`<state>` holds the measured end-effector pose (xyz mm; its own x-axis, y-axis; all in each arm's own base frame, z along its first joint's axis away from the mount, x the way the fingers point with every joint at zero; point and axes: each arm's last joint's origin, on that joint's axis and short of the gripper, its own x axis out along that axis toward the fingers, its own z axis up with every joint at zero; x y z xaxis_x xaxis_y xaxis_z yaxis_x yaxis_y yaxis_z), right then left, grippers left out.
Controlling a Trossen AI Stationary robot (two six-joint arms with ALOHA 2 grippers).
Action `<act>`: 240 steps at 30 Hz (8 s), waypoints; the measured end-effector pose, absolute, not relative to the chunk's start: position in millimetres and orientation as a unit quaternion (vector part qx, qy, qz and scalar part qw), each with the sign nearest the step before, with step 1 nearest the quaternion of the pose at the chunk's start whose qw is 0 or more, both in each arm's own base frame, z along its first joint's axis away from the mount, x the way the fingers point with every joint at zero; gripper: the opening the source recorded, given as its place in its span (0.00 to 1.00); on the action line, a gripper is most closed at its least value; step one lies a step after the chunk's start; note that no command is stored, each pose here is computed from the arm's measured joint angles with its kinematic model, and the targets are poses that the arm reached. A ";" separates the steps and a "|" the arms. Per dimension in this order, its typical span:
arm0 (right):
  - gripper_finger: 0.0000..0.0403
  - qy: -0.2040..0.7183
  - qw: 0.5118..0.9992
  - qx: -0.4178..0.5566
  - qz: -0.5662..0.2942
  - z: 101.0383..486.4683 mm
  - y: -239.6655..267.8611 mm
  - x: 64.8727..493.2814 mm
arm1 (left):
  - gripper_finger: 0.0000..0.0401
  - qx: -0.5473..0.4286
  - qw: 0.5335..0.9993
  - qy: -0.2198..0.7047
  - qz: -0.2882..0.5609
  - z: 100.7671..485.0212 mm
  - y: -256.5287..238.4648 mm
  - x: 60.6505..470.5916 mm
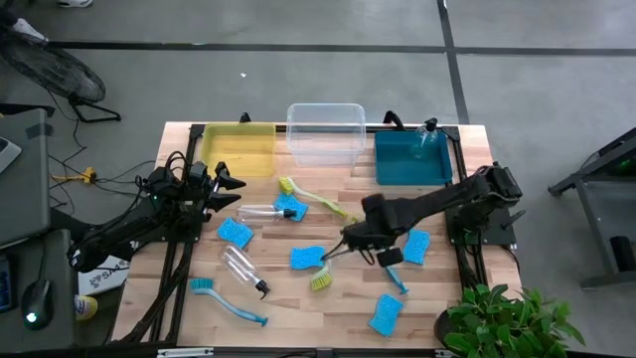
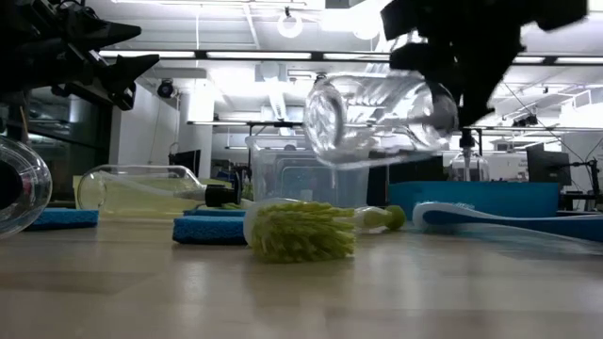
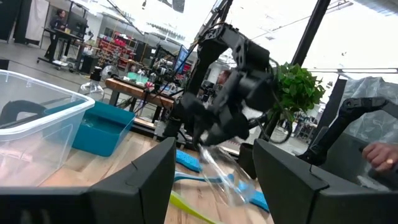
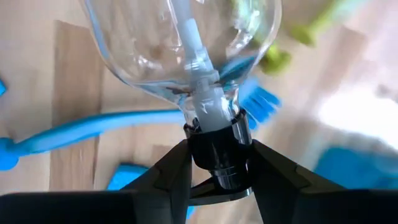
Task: Pick & Place Kitchen Sink Supplies
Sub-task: Put the transparent spray bottle into the blue bin
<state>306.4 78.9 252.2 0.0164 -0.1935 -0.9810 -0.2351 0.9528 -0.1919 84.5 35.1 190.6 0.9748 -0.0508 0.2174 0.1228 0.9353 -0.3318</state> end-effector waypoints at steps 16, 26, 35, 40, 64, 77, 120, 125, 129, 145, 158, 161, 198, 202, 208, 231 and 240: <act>0.33 0.735 0.660 0.032 -0.154 291.2 30.0 305.7 | 0.52 -0.174 0.978 -0.103 -0.044 190.6 35.1 84.5; 0.33 0.724 0.654 0.070 -0.208 290.8 12.5 306.9 | 0.52 -0.174 0.978 -0.103 -0.044 190.6 35.0 84.5; 0.33 0.757 0.605 0.128 -0.212 269.0 6.9 298.9 | 0.52 -0.174 0.978 -0.103 -0.045 190.7 35.0 84.5; 0.33 0.781 0.570 0.150 -0.206 252.7 1.6 291.5 | 0.52 -0.174 0.978 -0.103 -0.045 190.7 35.0 84.5; 0.33 0.779 0.595 0.036 -0.193 253.6 29.8 280.5 | 0.52 -0.174 0.978 -0.103 -0.044 190.7 35.0 84.5; 0.33 0.757 0.622 0.024 -0.199 252.1 47.8 282.8 | 0.52 -0.174 0.978 -0.103 -0.044 190.7 35.0 84.5; 0.33 0.513 0.848 0.040 -0.123 257.2 81.4 341.2 | 0.52 -0.051 0.992 -0.060 -0.094 182.4 32.5 87.5; 0.33 0.511 0.849 0.039 -0.124 257.5 75.5 343.3 | 0.52 0.003 0.994 -0.076 -0.081 184.2 27.8 91.8; 0.33 0.512 0.849 0.039 -0.126 257.5 71.5 344.1 | 0.52 0.017 0.994 -0.073 -0.075 182.9 21.3 97.9; 0.33 0.516 0.847 0.041 -0.121 257.2 66.0 345.3 | 0.69 -0.014 0.999 -0.023 -0.040 191.9 -2.1 135.8; 0.33 0.522 0.844 0.032 -0.120 256.6 64.9 344.2 | 0.96 -0.043 0.993 0.107 -0.026 193.3 -4.1 194.8; 0.33 0.532 0.838 0.027 -0.120 255.8 64.7 342.3 | 0.97 -0.039 0.991 0.121 -0.042 195.6 -5.2 210.0; 0.30 0.534 0.830 0.019 -0.161 237.8 54.6 354.9 | 0.97 -0.046 0.990 0.121 -0.048 203.6 -5.8 235.9; 0.30 0.525 0.836 0.027 -0.158 238.6 50.3 358.1 | 0.97 -0.046 0.990 0.131 -0.040 196.9 -5.3 240.6; 0.29 0.525 0.836 0.027 -0.158 238.7 48.4 358.6 | 0.97 -0.045 0.989 0.138 -0.035 191.7 -5.1 243.9; 0.29 0.515 0.842 0.029 -0.159 240.9 48.2 359.5 | 0.80 -0.045 0.988 0.144 -0.034 190.4 -5.2 243.6; 0.29 0.519 0.841 0.034 -0.149 240.9 48.4 359.5 | 0.81 -0.047 0.988 0.145 -0.035 190.2 -5.4 243.6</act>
<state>359.5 48.4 240.9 0.4179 -0.2147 -0.8827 0.2855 0.9535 -0.0968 243.6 -5.4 190.2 0.9554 -0.0820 -0.2836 0.0547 0.9932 -0.1029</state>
